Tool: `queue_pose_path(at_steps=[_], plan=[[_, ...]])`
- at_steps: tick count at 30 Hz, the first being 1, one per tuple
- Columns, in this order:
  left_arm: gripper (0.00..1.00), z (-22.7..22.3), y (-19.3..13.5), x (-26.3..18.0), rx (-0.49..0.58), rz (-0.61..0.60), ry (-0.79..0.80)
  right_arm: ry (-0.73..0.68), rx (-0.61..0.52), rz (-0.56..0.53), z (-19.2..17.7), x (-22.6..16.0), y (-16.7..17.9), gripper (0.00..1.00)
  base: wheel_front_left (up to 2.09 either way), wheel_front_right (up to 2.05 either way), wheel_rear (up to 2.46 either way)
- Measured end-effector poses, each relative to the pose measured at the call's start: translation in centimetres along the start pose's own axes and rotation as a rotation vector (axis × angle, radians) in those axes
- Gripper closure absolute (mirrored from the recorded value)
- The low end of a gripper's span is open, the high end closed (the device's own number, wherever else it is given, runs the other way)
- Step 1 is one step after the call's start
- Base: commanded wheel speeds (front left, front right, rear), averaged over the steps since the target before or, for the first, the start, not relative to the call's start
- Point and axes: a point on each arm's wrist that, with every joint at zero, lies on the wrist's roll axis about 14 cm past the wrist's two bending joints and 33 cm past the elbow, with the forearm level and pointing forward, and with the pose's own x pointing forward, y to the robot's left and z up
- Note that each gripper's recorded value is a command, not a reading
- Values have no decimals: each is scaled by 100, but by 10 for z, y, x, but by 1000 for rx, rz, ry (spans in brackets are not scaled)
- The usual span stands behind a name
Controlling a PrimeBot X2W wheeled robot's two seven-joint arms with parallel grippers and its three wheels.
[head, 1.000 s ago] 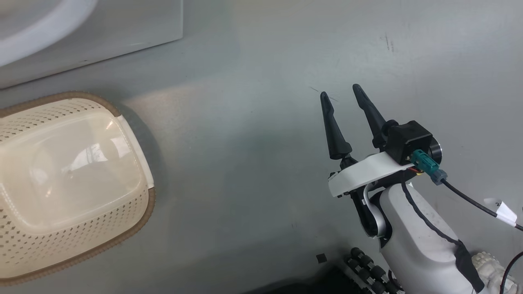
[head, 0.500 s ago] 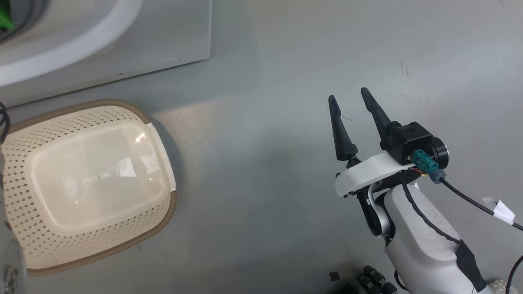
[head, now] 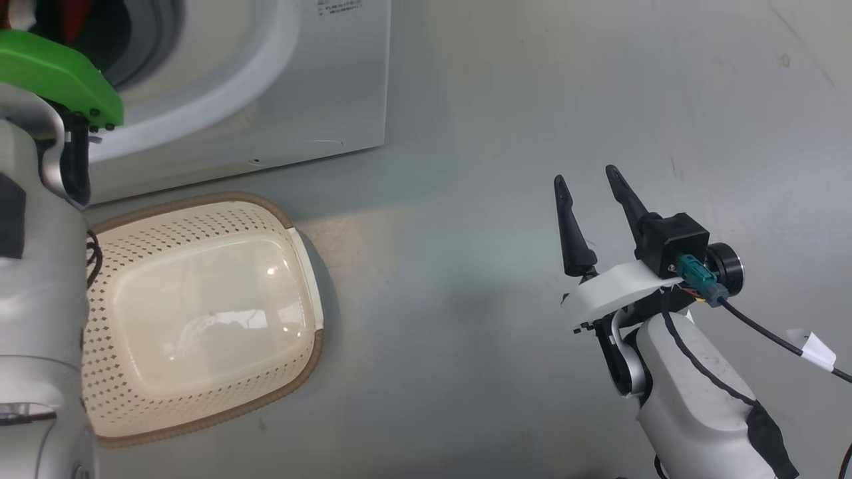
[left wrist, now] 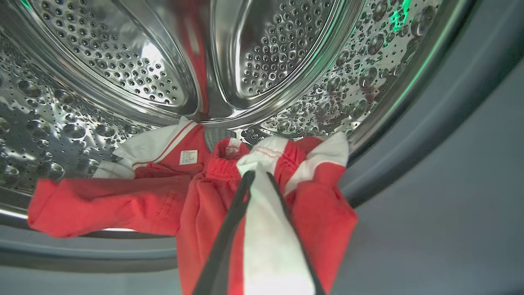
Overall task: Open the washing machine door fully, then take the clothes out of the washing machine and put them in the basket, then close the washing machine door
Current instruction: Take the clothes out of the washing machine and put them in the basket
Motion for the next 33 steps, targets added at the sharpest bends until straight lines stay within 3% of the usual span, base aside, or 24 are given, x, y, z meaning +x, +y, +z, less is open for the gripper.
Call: queue_pose_path(at_steps=[13,33], plan=[[100,15,-4,-55,-19,22,-41,-54,-20,31,23,-15,15,0,0,0,0],[100,-52,-1,-154,-54,68,101,-108,-20,96,44,-39,39,0,0,0,0]])
